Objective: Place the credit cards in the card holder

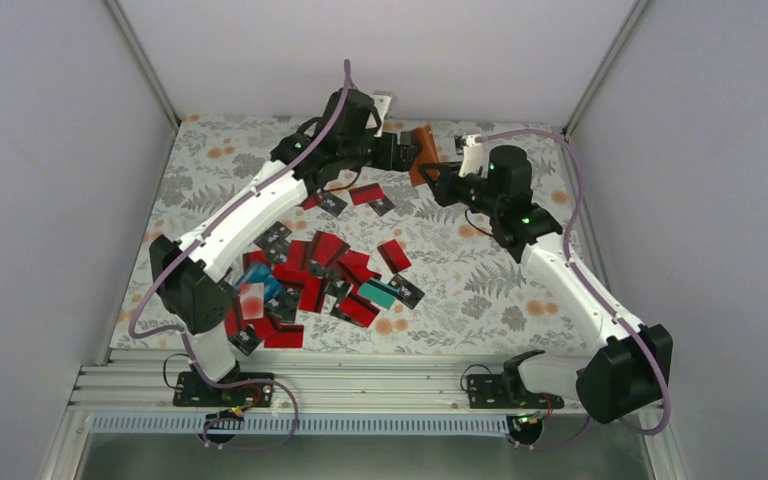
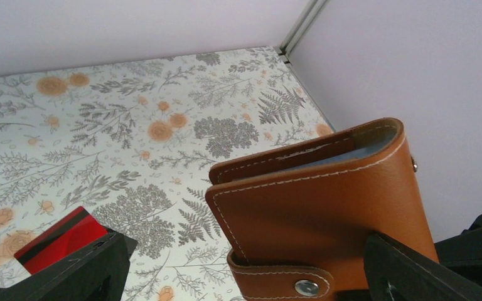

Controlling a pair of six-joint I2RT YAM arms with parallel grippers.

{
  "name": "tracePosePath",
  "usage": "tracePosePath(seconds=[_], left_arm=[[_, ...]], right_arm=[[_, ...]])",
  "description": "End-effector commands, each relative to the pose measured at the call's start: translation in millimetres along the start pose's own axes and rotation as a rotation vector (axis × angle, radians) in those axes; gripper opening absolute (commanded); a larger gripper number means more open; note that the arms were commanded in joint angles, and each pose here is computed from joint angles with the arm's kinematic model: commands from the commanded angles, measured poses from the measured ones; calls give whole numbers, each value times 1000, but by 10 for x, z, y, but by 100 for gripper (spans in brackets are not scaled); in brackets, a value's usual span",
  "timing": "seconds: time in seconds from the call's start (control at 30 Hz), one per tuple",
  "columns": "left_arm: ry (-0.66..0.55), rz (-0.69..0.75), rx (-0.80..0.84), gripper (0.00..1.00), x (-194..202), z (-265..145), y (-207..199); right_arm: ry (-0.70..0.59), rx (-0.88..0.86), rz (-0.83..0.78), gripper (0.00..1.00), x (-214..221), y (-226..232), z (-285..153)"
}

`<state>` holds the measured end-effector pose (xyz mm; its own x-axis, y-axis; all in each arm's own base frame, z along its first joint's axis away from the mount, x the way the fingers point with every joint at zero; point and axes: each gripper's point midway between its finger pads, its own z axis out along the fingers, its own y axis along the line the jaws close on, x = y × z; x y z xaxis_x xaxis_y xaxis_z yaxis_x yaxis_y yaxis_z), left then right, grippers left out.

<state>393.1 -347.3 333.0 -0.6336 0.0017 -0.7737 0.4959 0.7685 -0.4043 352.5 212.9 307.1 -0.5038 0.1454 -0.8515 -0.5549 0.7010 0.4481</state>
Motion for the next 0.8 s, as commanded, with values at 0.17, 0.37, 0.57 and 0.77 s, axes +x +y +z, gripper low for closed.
tracePosePath(seconds=[0.17,0.37,0.57,0.77], left_arm=[[4,-1,-16,91,20,52,-94],[27,-2,-29,89,110,102,-73],[31,2,-65,86,138,143,0],[40,-3,-73,83,172,237,27]], right_arm=[[-40,12,-32,4,-182,75,-13],[-49,19,-26,4,-217,71,-15],[-56,13,-27,4,-248,99,-39],[-64,-2,-31,4,-266,150,-88]])
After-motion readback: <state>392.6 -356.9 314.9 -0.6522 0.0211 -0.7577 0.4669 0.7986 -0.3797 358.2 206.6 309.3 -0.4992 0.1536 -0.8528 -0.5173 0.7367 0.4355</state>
